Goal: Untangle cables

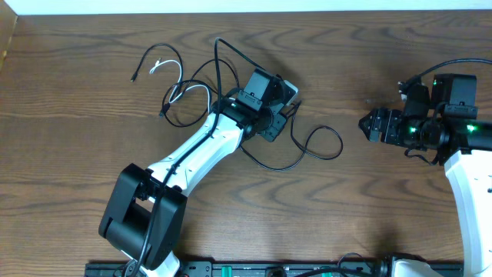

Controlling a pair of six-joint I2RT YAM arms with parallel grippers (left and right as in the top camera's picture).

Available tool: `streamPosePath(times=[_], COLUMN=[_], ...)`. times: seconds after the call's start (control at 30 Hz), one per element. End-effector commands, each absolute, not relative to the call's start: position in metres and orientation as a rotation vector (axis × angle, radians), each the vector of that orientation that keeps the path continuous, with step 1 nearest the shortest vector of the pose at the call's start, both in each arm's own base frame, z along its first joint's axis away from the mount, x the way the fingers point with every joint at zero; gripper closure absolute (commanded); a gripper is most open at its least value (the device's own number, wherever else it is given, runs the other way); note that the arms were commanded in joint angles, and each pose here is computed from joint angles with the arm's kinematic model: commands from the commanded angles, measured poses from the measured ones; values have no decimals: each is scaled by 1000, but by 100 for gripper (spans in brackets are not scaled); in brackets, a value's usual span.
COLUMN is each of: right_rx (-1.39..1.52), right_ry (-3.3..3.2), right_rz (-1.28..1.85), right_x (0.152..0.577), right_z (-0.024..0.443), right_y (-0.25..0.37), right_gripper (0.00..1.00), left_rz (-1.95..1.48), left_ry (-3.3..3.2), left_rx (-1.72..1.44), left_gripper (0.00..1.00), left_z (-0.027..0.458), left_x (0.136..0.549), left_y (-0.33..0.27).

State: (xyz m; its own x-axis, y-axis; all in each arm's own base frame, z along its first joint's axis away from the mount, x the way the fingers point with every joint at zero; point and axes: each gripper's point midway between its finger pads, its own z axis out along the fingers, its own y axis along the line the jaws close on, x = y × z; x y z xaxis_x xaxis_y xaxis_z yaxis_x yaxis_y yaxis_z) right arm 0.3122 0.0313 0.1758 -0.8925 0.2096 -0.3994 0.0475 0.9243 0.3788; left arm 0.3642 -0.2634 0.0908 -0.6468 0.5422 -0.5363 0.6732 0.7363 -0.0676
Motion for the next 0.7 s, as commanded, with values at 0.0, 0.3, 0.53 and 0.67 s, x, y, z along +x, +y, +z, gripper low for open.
streamPosePath(times=[0.0,0.3,0.53,0.67], right_rx=[189,189,188,187], right_ry=[2627,2628,2624,2621], right_rz=[522,522,520,520], right_x=[314,314,315,316], right_z=[180,180,180,181], right_y=[32,32,32,32], right_gripper=[15,16,16,13], left_rz=[-347,-332,-414,-648], left_ry=[2478,2544,2432,2253], left_rx=[904,921,768,651], left_gripper=[55,55,93,93], left_z=[83,53,115,202], left_x=[363,361,375,369], left_y=[-261,-259,-270,-285])
